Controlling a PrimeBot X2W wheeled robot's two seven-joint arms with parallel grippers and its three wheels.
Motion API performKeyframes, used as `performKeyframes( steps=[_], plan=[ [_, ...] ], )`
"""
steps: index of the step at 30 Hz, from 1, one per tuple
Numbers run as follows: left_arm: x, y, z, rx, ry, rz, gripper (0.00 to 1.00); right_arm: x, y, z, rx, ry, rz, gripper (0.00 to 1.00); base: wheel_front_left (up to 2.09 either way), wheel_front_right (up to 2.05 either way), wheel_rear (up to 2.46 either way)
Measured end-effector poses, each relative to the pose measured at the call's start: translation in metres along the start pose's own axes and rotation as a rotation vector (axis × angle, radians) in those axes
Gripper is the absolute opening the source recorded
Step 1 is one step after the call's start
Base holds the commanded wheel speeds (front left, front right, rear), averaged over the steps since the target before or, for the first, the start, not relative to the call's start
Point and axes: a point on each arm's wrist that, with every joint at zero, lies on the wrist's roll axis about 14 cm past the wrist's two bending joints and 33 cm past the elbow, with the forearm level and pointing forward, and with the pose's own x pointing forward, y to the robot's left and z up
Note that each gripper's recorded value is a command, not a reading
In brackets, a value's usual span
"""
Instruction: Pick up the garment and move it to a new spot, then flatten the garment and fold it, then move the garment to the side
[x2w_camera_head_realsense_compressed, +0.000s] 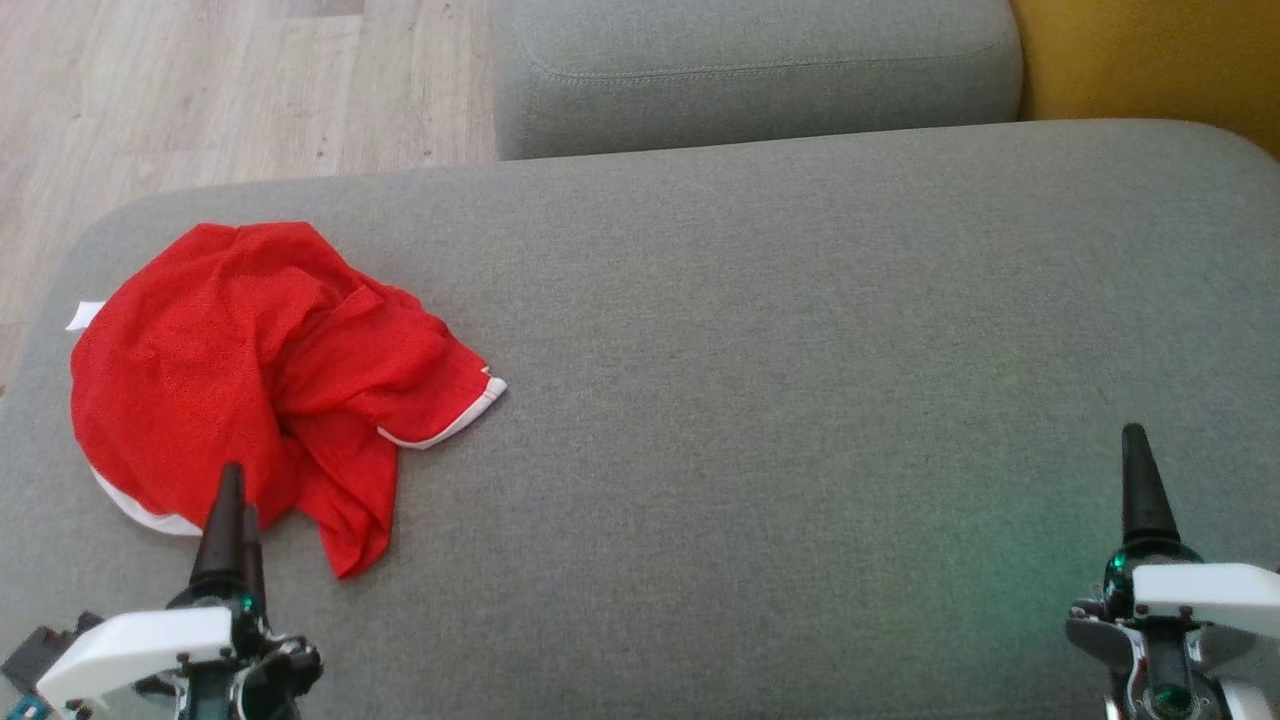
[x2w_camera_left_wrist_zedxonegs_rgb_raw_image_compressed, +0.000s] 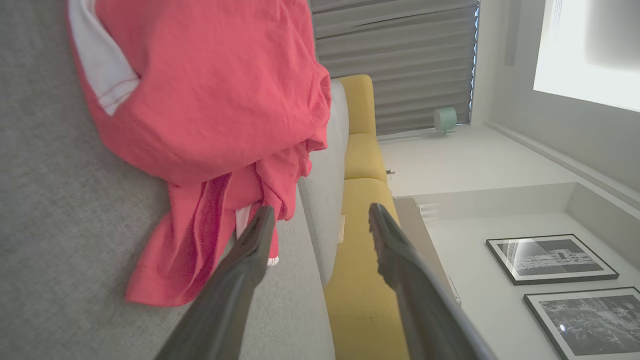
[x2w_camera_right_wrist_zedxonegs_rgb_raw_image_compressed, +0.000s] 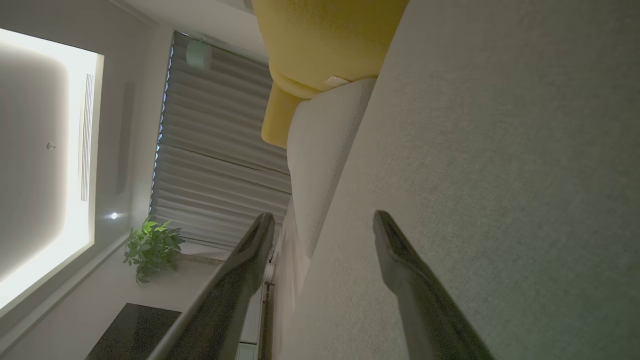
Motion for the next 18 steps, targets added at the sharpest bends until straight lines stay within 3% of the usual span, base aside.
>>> performKeyframes(
  steps=[8, 18],
  plan=[
    [0.002, -0.023, 0.003, 0.122, -0.019, -0.059, 1.0, 0.003, 0.025, -0.004, -0.212, 0.004, 0.076, 1.0, 0.0, 0.0, 0.0],
    [0.001, -0.049, -0.009, 0.296, -0.014, -0.129, 1.0, 0.002, 0.041, -0.011, -0.375, 0.005, 0.131, 1.0, 0.0, 0.0, 0.0]
  ],
)
